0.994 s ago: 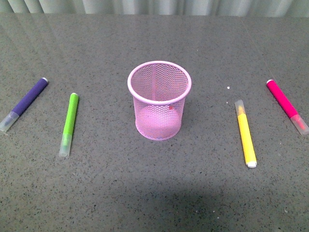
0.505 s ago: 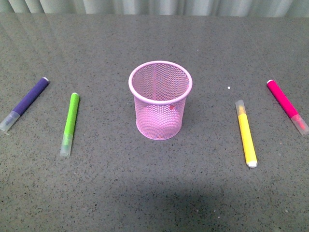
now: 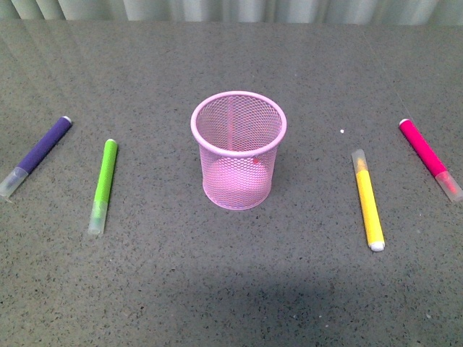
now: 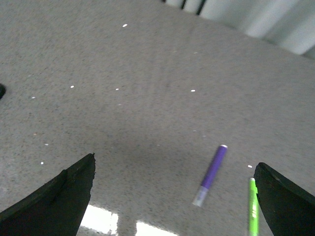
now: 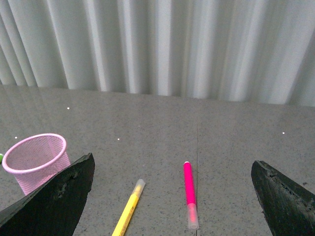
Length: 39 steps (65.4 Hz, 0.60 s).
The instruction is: Insert purple and pink pens into pink cup
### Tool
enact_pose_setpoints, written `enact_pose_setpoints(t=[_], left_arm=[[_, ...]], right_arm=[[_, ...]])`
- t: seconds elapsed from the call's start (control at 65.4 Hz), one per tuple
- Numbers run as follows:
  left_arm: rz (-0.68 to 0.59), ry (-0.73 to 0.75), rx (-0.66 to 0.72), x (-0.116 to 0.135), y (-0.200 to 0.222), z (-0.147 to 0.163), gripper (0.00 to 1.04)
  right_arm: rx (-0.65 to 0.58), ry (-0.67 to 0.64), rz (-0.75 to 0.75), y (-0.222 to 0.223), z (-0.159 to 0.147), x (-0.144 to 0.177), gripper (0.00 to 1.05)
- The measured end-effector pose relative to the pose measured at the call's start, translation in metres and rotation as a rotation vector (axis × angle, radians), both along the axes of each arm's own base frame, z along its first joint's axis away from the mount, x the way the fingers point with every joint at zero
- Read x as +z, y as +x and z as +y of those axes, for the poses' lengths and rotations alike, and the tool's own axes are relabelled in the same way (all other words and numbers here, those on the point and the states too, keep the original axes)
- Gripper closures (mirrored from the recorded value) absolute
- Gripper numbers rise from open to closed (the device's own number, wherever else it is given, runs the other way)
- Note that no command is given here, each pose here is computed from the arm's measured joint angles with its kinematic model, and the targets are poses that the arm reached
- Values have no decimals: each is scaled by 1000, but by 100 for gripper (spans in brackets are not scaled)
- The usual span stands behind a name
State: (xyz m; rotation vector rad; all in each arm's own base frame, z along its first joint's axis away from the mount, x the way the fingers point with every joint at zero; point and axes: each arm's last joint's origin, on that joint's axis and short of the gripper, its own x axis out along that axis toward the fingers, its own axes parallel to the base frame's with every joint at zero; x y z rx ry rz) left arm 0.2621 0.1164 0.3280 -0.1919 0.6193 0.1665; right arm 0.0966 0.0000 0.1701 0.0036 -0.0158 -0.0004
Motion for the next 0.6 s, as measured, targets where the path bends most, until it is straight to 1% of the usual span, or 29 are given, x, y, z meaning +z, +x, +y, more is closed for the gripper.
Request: enact_pose_setpoints(t=[0.076,0.092,0.214,0.29,0.459,0.596], left_arm=[[72,25,21,-15,31,6,8],[105,20,17,-23,43,6,8],[197,12,-19,-54,75,-3,8],[227,10,-43,-69,89,-14,8],[257,18,-106,-90,108,-42,8],[310,17,-148,-114,122,-65,8]], right_arm=[[0,0,0,0,0,0,7],[0,0,0,0,0,0,7],[0,0,0,0,0,0,7],[0,0,0,0,0,0,7],[0,0,0,0,0,0,7],[0,0,0,0,0,0,7]])
